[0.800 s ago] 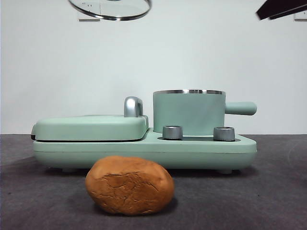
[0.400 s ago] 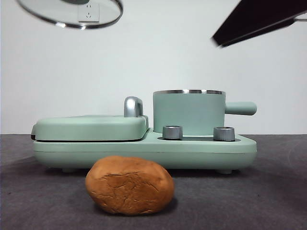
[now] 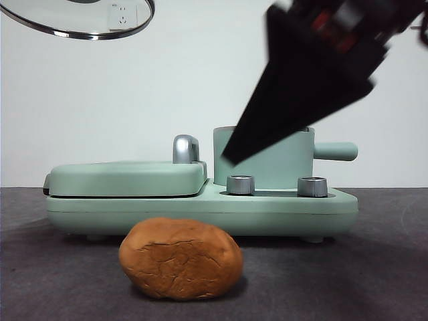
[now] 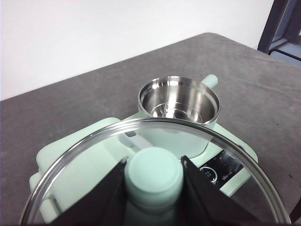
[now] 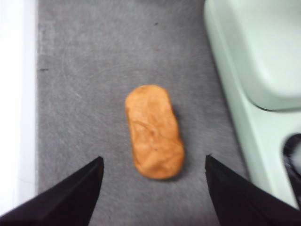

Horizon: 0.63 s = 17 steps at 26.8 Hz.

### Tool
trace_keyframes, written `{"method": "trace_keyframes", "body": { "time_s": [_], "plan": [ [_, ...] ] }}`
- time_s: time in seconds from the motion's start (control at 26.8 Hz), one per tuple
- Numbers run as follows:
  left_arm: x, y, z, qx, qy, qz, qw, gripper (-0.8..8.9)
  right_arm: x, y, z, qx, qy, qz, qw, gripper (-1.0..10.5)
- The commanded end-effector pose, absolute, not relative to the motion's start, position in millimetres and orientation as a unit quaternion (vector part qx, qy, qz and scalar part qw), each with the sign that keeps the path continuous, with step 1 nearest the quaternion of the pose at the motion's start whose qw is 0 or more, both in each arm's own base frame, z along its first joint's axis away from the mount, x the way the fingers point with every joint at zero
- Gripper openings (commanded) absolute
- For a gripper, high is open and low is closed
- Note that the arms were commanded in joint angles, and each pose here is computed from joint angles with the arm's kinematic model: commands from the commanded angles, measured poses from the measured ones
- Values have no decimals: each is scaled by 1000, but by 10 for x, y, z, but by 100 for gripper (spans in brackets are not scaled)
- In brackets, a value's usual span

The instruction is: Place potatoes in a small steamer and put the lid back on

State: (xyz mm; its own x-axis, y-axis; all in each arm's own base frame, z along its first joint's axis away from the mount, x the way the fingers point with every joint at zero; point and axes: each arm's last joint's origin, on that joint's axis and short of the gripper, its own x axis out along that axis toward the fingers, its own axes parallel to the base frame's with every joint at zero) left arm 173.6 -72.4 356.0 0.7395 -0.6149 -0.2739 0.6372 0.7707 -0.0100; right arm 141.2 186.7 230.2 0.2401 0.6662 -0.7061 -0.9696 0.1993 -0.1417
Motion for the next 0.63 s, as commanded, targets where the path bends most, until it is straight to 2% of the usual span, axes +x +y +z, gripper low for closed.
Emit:
{"method": "trace_keyframes", "body": {
  "time_s": [0.04,0.48,0.63],
  "plan": [
    [1735,-728,3639,36,112,-335,935,17,1447,2014,2222,-299,260,568,722,370],
    [1735,-728,3640,30,114,-334,935,17,1605,2279,1846,-305,276,571,710,374],
    [1735,-728,3640,30,114,-335,935,17,1643,2331,1670,-308,302,569,700,374]
  ]
}}
